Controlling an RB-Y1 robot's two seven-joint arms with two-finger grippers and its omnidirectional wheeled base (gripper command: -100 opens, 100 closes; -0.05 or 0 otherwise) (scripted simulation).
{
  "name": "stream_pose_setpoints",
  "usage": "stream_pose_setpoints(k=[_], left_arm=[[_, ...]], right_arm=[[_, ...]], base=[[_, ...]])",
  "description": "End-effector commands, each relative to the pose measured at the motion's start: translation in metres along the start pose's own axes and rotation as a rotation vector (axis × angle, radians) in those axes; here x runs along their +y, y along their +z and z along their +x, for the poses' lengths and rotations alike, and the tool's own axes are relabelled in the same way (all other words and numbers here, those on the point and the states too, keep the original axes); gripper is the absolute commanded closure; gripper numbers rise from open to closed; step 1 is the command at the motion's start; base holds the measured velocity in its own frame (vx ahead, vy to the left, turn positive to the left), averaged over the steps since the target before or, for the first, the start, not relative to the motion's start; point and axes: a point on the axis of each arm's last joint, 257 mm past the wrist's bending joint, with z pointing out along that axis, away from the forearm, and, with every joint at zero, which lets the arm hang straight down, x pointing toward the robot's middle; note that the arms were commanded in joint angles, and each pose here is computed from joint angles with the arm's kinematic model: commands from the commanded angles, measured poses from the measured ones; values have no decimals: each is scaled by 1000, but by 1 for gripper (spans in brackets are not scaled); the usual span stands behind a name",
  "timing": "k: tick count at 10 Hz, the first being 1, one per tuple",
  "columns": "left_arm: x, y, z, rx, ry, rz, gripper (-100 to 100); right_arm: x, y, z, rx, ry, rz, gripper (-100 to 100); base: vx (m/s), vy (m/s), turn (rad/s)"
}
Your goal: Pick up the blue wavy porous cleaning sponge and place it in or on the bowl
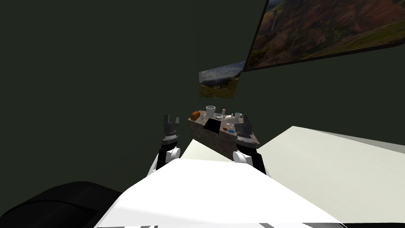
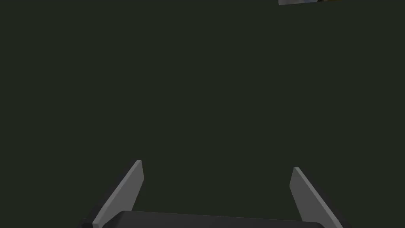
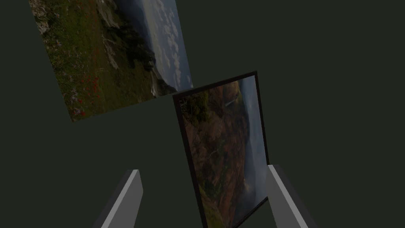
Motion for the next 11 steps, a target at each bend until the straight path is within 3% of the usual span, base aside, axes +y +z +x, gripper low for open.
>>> stream_pose_setpoints(k=[1, 5, 9, 10, 11], left_arm=[[0, 0, 0, 0, 0, 0, 0], [0, 0, 0, 0, 0, 0, 0], [0, 0, 0, 0, 0, 0, 0], [0, 0, 0, 0, 0, 0, 0], [0, 0, 0, 0, 0, 0, 0]], right_arm=[[-5, -4, 5, 33, -8, 14, -100], [-26, -24, 21, 131, -25, 70, -100], [-58, -61, 41, 262, -40, 166, -100], [-58, -62, 42, 270, -43, 166, -100], [-70, -79, 48, 315, -47, 206, -100]], base=[[-7, 10, -1], [-23, 30, 0], [-28, 27, 3], [-24, 12, 2], [-28, 18, 7]])
